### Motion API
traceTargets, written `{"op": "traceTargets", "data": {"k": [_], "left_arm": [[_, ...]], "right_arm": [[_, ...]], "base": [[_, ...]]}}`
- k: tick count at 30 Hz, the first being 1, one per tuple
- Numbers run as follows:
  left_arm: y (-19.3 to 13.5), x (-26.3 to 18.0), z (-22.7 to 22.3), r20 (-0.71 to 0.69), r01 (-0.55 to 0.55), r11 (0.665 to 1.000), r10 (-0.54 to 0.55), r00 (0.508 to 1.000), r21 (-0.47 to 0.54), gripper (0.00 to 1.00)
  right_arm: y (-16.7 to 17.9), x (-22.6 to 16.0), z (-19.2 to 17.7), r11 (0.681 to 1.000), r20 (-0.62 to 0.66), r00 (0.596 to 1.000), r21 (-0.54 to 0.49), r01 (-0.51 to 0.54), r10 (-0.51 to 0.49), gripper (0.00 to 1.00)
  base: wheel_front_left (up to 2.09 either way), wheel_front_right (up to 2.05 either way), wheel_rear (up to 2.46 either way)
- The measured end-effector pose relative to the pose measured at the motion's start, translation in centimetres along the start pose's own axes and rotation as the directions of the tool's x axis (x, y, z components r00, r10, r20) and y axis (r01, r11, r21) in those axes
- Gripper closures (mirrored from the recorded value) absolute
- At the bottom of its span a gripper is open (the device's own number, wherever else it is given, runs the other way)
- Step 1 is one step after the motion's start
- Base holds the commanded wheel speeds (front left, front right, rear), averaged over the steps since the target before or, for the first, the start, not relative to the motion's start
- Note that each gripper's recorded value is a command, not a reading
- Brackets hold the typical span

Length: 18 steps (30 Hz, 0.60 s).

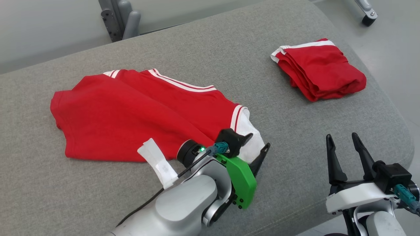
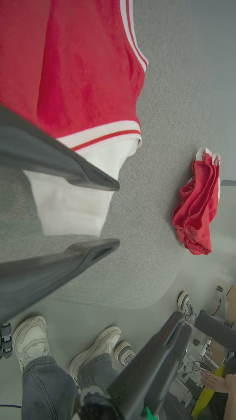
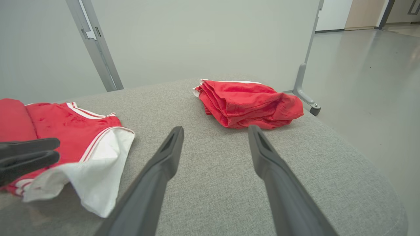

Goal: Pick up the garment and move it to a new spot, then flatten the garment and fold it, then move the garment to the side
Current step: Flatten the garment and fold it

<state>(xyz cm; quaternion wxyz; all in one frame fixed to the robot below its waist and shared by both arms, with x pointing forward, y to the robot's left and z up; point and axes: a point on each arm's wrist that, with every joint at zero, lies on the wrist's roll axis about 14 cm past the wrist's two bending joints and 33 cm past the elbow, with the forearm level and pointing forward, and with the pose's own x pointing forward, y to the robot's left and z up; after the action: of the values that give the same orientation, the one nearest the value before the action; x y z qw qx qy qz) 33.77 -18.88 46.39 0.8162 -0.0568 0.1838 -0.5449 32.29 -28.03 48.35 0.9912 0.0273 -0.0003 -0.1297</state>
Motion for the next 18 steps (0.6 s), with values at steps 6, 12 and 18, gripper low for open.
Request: {"op": "traceTargets", "data": {"k": [6,12,18], "left_arm": [[-0.3,-0.4,1.9,0.084,-0.012,0.999,0.01,0.996,0.029,0.0],[3.9,-3.2,4.1,0.194,-0.183,0.983,0.175,0.965,0.024,0.0],[11.5,-10.7,4.4,0.244,-0.454,0.89,0.43,0.869,0.048,0.0]], "right_arm": [[0.0,-0.1,0.4,1.0,0.015,1.0,0.006,0.001,-0.001,0.0],[-0.2,-0.7,0.9,1.0,0.035,0.999,0.008,0.002,-0.002,0.0],[0.1,-1.3,1.2,1.0,0.045,0.999,0.006,-0.01,0.01,0.0]], "base": [[0.0,0.0,0.0],[0.0,0.0,0.0],[0.0,0.0,0.0]]}}
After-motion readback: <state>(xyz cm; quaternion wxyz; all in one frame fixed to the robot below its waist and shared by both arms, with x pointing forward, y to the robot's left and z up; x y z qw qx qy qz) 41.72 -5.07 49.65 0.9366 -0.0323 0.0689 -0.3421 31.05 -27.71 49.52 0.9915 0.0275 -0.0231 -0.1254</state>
